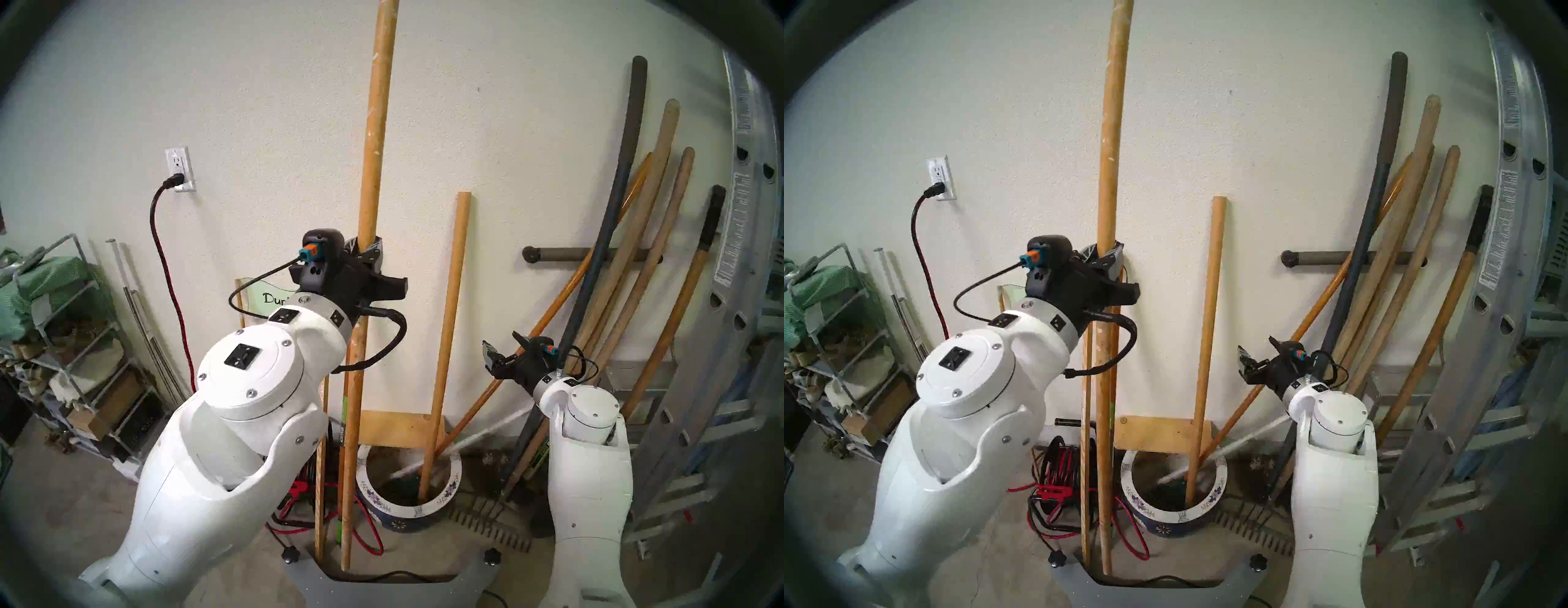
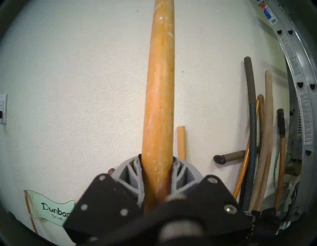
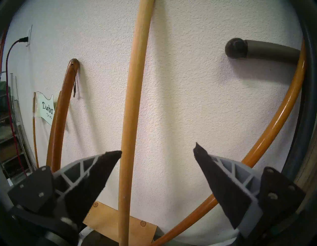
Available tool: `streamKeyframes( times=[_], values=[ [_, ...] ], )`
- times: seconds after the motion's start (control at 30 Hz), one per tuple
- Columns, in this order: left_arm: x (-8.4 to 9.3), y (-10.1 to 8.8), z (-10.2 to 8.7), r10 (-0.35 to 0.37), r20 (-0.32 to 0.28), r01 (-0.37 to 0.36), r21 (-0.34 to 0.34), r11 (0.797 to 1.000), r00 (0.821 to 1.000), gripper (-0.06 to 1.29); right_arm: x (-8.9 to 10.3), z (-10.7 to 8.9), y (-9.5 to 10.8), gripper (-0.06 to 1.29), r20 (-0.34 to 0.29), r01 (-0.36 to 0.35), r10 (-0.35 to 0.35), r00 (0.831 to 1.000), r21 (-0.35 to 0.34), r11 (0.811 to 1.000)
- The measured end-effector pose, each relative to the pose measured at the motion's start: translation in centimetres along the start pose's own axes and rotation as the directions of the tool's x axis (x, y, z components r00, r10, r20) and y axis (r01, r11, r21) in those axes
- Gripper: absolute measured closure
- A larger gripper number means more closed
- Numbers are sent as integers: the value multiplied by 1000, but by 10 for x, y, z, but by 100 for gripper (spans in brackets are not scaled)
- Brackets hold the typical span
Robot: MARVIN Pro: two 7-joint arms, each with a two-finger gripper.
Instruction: Put wooden sticks into the pot
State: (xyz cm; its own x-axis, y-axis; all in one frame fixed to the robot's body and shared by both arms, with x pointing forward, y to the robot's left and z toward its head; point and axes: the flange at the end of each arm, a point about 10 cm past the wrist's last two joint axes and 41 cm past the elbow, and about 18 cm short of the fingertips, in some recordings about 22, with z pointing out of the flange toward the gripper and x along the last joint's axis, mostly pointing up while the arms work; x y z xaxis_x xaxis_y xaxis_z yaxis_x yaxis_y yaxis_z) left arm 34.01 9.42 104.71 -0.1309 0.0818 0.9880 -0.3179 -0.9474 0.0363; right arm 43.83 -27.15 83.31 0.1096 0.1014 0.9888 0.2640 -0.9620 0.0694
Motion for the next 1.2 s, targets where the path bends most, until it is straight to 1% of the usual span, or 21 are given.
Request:
streamKeyframes(
  times=[0.23, 0.5, 0.63, 0.9, 1.03, 1.2],
  values=[
    [-5, 1, 18, 6, 14, -6, -14, 1000, 1000, 103, 0, 0, 0, 2, 1, 1, -1, 1000, 0, 1000],
    [-4, -11, 34, 20, 0, -20, 3, 1000, 1000, 103, 0, 0, 0, 2, 1, 2, -2, 1000, 0, 1000],
    [-6, -13, 41, 21, -8, -21, 4, 1000, 1000, 103, 0, 0, 0, 2, 2, 2, -2, 1000, -1, 1000],
    [-17, -6, 55, 16, -22, -17, -23, 1000, 1000, 103, 0, 0, 0, 2, 2, 2, -2, 1000, -1, 1000],
    [-15, -5, 61, 16, -37, -17, -32, 999, 999, 103, 0, 0, 0, 2, 2, 3, -3, 1000, -1, 1000],
    [-7, -10, 69, 26, -63, -27, -28, 999, 998, 103, 0, 0, 0, 2, 2, 3, -3, 1000, -1, 1000]
  ],
)
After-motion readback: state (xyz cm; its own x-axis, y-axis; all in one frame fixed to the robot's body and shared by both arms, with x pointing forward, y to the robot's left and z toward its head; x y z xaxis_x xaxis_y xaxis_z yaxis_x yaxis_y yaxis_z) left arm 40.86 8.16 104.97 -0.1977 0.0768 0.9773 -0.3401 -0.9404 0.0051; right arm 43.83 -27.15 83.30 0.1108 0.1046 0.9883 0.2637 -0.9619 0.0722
